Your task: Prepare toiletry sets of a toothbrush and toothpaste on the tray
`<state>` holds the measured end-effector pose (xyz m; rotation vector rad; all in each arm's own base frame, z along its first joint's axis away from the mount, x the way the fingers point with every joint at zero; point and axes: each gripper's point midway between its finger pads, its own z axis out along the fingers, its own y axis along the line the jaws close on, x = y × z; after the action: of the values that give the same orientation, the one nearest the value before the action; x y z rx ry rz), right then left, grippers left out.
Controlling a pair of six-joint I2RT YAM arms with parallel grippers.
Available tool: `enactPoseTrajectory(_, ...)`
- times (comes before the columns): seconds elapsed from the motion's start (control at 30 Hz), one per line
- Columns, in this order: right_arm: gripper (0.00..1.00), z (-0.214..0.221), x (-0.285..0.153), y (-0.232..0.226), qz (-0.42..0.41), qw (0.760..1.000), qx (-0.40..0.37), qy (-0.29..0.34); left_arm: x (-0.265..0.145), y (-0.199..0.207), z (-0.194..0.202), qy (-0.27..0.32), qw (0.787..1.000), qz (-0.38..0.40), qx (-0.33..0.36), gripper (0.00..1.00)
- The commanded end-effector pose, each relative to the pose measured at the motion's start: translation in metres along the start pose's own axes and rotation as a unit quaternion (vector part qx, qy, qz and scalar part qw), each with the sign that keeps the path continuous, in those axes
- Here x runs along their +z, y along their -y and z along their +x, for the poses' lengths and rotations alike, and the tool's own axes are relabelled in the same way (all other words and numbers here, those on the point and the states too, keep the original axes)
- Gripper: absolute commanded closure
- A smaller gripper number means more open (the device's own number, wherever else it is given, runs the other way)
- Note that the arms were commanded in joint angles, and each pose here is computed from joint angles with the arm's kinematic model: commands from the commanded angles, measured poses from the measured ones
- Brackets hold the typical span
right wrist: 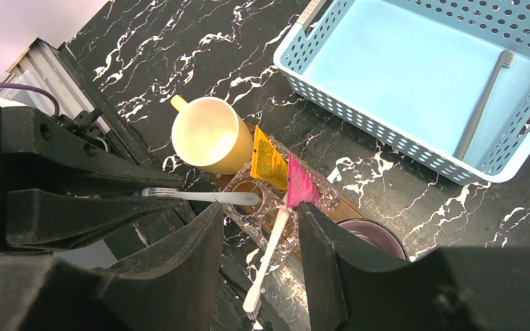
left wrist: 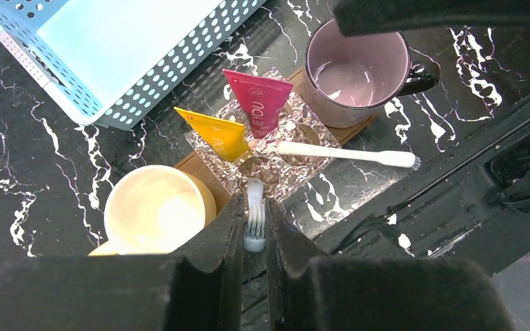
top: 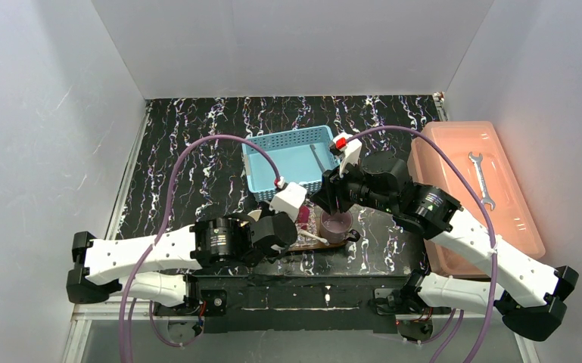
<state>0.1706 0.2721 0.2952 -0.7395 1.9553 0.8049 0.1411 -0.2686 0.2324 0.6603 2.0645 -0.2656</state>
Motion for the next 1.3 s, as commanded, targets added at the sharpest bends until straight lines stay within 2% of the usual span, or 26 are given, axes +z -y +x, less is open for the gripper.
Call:
enactPoseTrajectory(0.0, 0.48, -0.009, 0.000, 0.000, 0.001, 1.000, -0.002, 0.023, -0.002, -0.005, -0.012, 0.052, 0.998, 0.000, -0.025, 1.00)
enactPoseTrajectory(0.4, 0.49, -0.009, 0.002, 0.000, 0.002, 1.000, 0.001, 0.022, 0.006, -0.010, -0.004, 0.099, 0.994, 0.007, -0.044, 1.00)
enactPoseTrajectory(1.27, 0.48, -0.004, 0.005, 0.002, 0.005, 1.000, 0.006, 0.015, 0.024, -0.009, 0.019, 0.094, 0.995, -0.002, -0.028, 1.00)
